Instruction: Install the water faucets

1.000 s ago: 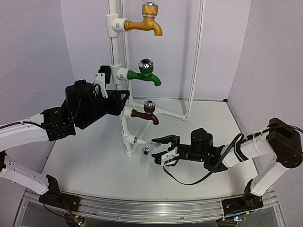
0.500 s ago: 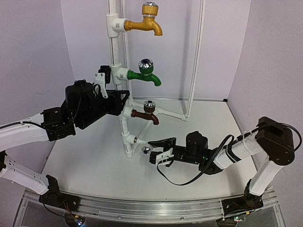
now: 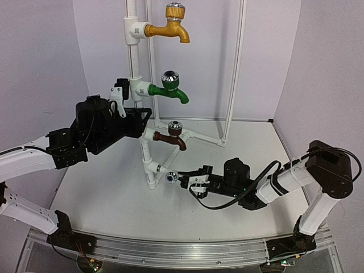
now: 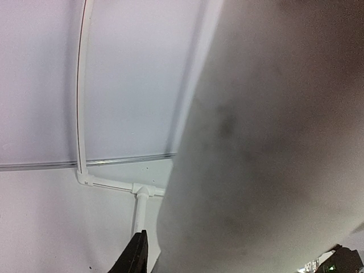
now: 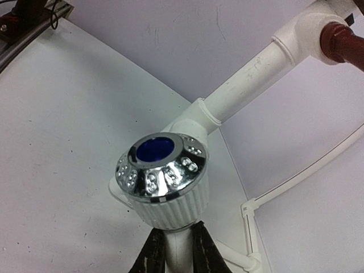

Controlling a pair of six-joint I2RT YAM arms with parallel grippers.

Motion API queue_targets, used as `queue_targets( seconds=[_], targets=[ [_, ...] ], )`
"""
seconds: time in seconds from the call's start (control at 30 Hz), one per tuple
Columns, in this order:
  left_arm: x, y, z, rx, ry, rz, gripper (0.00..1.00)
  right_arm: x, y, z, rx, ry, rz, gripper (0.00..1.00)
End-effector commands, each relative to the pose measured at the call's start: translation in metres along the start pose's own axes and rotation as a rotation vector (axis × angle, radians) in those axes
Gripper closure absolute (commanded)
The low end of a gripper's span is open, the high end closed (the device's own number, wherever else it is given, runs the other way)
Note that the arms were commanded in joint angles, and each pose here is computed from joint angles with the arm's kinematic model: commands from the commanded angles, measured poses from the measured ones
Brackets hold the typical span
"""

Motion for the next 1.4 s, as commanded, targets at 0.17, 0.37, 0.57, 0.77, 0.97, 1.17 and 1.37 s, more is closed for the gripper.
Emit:
queue_targets(
  seconds=[0.17, 0.37, 0.57, 0.77, 0.97, 1.17, 1.37],
  targets=[
    [-0.004, 0.000, 0.047, 0.265, -0.232, 0.058, 1.00, -0.023, 0.015, -0.011, -0.067, 0.344, 0.118, 0.96],
    [-0.006, 0.002, 0.050, 0.273, -0.243, 0.069, 1.00, -0.027, 0.012, -0.017, -0.097, 0.672, 0.056, 1.00],
    [-0.009, 0.004, 0.049, 0.274, -0.243, 0.078, 1.00, -0.033, 0.013, -0.024, -0.148, 1.022, 0.021, 1.00],
    [-0.007, 0.003, 0.049, 0.270, -0.243, 0.073, 1.00, -0.043, -0.006, -0.025, -0.126, 1.062, 0.098, 0.72],
    [-0.006, 0.000, 0.046, 0.257, -0.237, 0.073, 1.00, -0.035, -0.031, -0.027, -0.032, 0.712, 0.021, 0.45],
    [-0.007, 0.000, 0.045, 0.255, -0.230, 0.075, 1.00, -0.025, -0.032, -0.030, 0.029, 0.345, -0.173, 0.23],
    [-0.007, 0.001, 0.045, 0.254, -0.230, 0.077, 1.00, -0.029, -0.017, -0.033, -0.013, 0.266, -0.188, 0.17]
  ],
)
Point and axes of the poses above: each gripper's point midway between its finger pads, its own y axis out along the fingers, its own x axis along the line the jaws close on, z = x × y, the point moved 9 cm from there along -y, back along the fingers, and after that the axes turned 8 degrees about -y, right-handed, at the moved point
